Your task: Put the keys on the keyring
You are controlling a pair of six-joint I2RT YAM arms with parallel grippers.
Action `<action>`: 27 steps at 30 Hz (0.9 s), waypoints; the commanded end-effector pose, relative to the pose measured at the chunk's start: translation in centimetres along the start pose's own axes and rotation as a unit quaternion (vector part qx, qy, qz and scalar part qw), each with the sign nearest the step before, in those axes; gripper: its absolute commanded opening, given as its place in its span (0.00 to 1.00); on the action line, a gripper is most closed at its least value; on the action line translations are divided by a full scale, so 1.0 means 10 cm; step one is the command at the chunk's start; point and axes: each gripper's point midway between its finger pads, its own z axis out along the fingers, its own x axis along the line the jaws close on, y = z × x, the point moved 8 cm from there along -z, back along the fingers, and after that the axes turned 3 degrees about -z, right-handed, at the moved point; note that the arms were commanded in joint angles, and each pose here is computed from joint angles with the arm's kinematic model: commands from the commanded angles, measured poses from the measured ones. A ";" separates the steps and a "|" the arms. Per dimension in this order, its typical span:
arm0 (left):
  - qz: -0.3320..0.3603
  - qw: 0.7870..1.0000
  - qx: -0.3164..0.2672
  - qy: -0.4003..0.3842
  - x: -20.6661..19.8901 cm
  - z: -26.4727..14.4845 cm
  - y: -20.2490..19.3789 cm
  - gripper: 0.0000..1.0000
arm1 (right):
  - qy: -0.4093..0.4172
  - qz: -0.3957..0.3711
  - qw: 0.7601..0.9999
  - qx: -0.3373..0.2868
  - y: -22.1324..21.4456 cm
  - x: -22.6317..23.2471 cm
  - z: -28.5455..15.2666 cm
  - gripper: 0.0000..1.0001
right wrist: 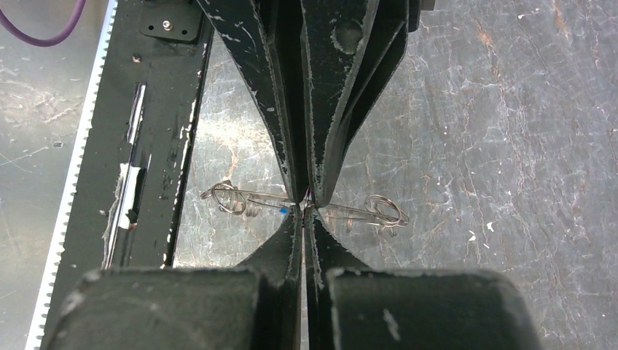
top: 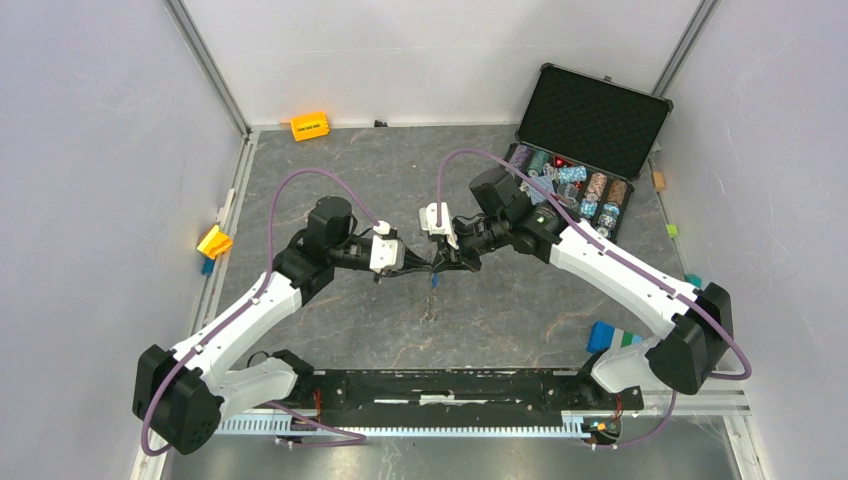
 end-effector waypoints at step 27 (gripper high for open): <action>-0.029 0.999 -0.002 -0.017 -0.06 0.03 -0.01 0.15 | -0.026 -0.019 0.999 -0.027 0.11 -0.04 -0.09 0.00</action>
